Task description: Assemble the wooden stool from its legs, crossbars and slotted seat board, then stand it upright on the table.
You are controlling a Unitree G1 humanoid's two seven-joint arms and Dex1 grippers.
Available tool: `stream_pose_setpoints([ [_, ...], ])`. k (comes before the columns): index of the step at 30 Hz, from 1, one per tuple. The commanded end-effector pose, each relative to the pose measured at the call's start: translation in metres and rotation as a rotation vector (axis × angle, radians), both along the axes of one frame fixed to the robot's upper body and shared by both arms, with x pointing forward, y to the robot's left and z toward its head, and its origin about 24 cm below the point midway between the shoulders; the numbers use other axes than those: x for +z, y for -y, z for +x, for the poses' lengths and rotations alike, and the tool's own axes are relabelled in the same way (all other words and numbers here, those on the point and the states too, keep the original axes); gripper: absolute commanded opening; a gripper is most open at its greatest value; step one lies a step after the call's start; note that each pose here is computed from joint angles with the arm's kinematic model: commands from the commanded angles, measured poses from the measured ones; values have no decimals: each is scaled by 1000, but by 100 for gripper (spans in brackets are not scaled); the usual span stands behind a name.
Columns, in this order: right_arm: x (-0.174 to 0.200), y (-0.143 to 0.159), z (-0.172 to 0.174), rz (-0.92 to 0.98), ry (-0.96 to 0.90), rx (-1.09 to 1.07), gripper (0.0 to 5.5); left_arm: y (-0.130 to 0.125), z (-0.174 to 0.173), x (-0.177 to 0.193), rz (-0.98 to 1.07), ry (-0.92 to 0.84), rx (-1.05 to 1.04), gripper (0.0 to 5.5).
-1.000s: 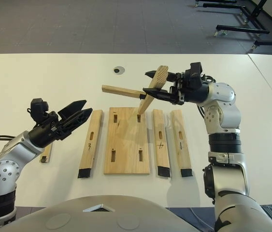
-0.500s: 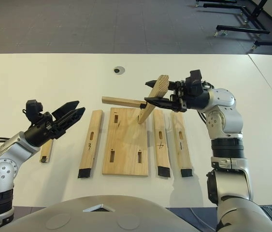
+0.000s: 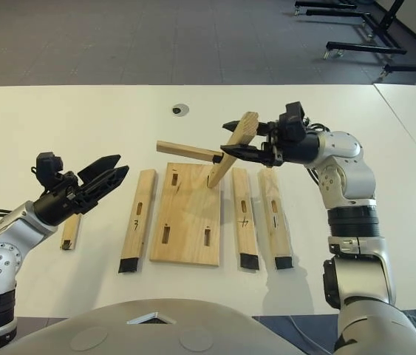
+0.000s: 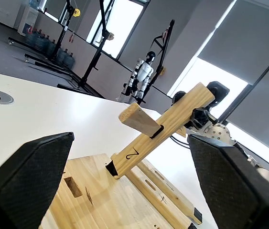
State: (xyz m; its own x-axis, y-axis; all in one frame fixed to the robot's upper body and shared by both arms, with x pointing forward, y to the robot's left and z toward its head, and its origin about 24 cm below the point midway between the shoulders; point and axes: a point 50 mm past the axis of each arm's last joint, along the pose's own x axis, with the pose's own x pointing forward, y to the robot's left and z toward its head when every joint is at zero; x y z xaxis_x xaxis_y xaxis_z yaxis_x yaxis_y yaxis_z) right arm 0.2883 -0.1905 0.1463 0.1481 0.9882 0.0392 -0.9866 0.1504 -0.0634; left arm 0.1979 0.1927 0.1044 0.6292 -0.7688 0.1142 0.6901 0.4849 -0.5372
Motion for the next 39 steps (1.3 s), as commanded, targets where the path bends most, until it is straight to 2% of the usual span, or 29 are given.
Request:
stream_pose_setpoints([
  [1,-13,6,2,-87,-151,-17,278,1,-2,-2,5,4,14,436],
  [9,-11,11,8,-44,-240,-51,420,3,-4,-8,-9,2,24,436],
  [16,30,19,15,133,-104,-136,536,15,-10,-1,-58,-13,-27,436],
  [23,38,28,17,189,-47,-212,536,26,-18,19,-66,-16,-24,436],
  [30,65,35,21,275,54,-235,536,28,-20,17,-67,-36,1,436],
  [34,60,36,21,319,78,-244,536,30,-20,19,-78,-29,17,436],
  [39,64,58,1,446,99,-346,536,30,-14,13,23,-35,124,436],
])
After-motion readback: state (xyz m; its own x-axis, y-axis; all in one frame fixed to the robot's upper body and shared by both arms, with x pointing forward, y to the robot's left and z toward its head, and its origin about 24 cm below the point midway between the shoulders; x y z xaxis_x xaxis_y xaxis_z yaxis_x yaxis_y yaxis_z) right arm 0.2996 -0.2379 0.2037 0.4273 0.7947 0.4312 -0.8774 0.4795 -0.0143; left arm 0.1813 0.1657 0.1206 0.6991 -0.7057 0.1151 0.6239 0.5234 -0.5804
